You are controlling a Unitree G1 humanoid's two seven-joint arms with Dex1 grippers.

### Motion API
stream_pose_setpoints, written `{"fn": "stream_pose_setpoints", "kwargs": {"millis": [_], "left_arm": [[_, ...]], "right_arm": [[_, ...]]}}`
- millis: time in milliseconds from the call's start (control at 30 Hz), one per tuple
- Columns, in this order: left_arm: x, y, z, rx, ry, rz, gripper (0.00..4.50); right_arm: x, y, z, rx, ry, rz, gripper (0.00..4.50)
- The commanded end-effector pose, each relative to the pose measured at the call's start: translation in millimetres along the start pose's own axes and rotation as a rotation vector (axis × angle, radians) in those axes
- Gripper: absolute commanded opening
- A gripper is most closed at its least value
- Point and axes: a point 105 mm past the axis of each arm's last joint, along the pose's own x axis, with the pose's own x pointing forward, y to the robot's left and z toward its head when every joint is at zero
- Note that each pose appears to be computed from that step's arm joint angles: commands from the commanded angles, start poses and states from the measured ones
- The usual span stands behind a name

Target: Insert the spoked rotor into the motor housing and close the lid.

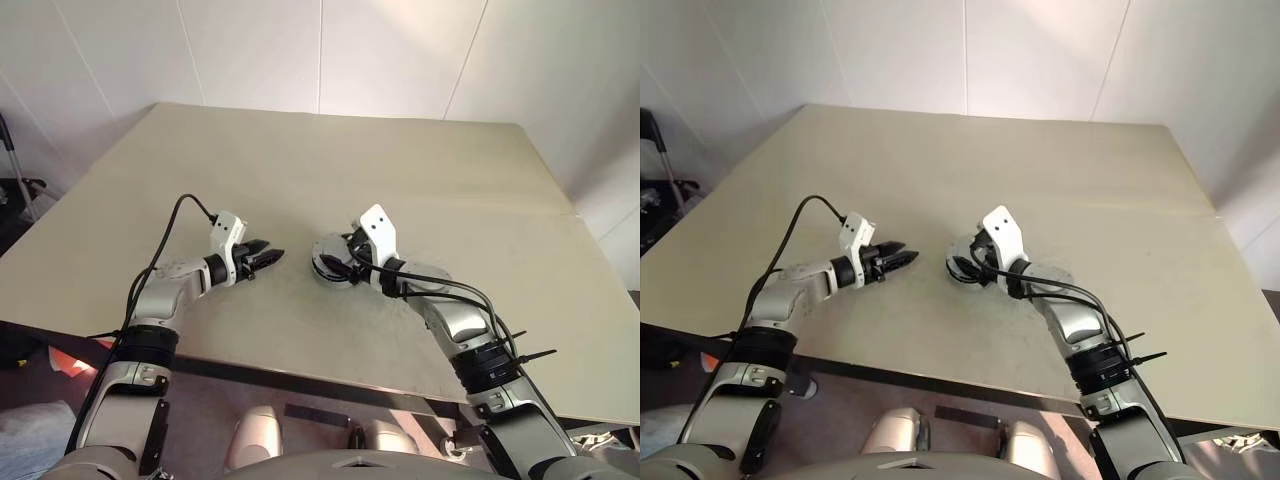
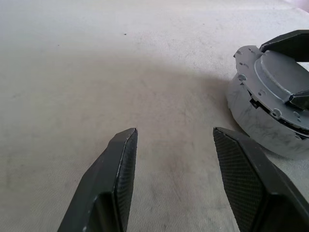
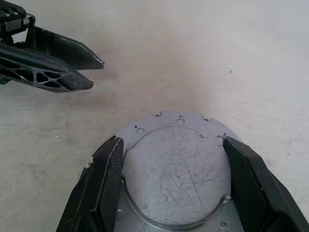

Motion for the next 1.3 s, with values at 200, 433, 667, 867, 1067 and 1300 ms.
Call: {"fn": "stream_pose_setpoints", "kwargs": {"millis": [200, 433, 667, 867, 1067, 1300], "left_arm": [[1.8, 0.7, 15.0, 0.037, -0.037, -0.001, 2.64], [2.1, 0.0, 14.0, 0.037, -0.037, -0.003, 2.64], [1.9, -0.7, 14.2, 0.037, -0.036, -0.003, 2.64], [2.1, -2.9, 11.5, 0.037, -0.029, -0.008, 2.64], [3.4, -4.9, 10.6, 0.038, -0.025, -0.015, 2.64], [4.4, -6.2, 6.7, 0.04, -0.013, -0.018, 2.64]], "right_arm": [[-13.6, -8.1, 6.9, 0.025, -0.008, 0.037, 3.15], [-20.0, 0.1, 12.7, 0.076, -0.004, 0.113, 3.15], [-16.1, 0.9, 3.1, 0.078, 0.027, 0.089, 3.15], [-13.3, -6.4, 17.2, 0.069, -0.028, 0.04, 3.15], [-12.8, -6.6, 19.1, 0.06, -0.028, 0.038, 3.15], [-14.7, -1.9, 40.8, 0.084, -0.134, 0.068, 3.15]]}}
